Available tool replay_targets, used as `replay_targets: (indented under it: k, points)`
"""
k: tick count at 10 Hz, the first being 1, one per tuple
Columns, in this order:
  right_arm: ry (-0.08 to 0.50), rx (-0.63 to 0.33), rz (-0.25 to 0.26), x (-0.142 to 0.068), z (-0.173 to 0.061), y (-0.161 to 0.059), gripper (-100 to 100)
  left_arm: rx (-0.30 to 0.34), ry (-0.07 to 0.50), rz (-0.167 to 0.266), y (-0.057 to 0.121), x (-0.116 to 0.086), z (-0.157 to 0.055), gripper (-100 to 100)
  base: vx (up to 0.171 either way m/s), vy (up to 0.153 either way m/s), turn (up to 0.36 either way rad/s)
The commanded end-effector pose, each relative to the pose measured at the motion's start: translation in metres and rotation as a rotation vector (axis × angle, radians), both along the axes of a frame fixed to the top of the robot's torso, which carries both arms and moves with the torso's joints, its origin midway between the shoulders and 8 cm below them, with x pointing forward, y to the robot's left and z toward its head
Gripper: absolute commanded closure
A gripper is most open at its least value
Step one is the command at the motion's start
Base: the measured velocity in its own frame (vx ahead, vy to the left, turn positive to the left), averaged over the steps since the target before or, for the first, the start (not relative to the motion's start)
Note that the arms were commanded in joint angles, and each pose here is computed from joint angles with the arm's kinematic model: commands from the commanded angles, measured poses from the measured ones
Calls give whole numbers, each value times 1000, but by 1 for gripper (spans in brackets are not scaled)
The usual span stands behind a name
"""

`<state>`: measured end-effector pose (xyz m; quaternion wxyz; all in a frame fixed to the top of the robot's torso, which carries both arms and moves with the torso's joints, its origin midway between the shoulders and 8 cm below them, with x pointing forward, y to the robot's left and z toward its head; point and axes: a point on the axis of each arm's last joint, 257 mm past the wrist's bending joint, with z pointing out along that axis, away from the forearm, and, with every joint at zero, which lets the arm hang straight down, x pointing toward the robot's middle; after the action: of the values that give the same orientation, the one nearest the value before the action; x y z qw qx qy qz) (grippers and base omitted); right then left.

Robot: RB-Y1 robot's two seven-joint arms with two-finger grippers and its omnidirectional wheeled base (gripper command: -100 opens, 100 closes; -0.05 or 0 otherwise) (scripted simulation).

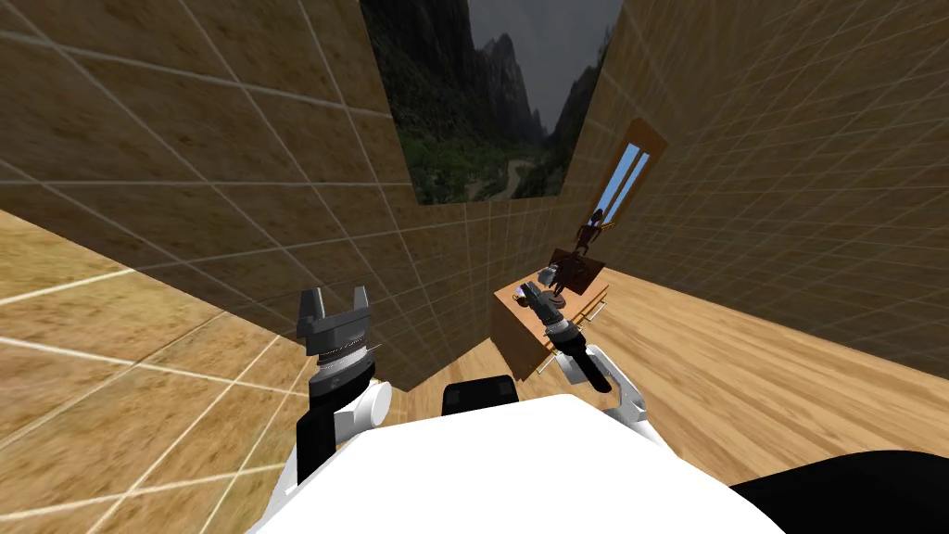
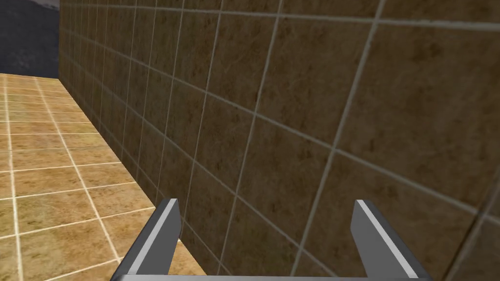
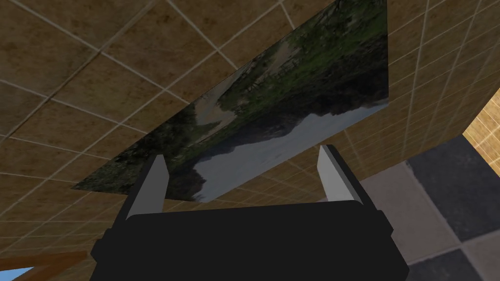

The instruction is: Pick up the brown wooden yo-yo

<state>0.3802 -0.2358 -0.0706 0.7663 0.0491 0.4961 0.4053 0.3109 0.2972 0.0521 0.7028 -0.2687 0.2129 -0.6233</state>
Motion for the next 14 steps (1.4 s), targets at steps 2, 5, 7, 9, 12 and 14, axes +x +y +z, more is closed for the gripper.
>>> replay_targets:
  k: [2, 5, 7, 9, 12, 14]
  points:
    - [26, -208, -34, 15, -30, -6, -100, 0, 0, 0, 0, 0, 0, 0, -121, -77, 291]
    - [59, -303, -53, 23, -53, -16, -100, 0, 0, 0, 0, 0, 0, 0, -72, -23, 118]
    - [76, -391, -68, 29, -70, -25, -100, 0, 0, 0, 0, 0, 0, 0, -57, -21, 147]
    - [99, -570, -92, 41, -97, -42, -100, 0, 0, 0, 0, 0, 0, 0, -81, -27, 257]
    - [139, -663, -111, 46, -122, -61, -100, 0, 0, 0, 0, 0, 0, 0, -67, -20, 143]
    - [164, -756, -125, 51, -141, -76, -100, 0, 0, 0, 0, 0, 0, 0, -55, -7, 154]
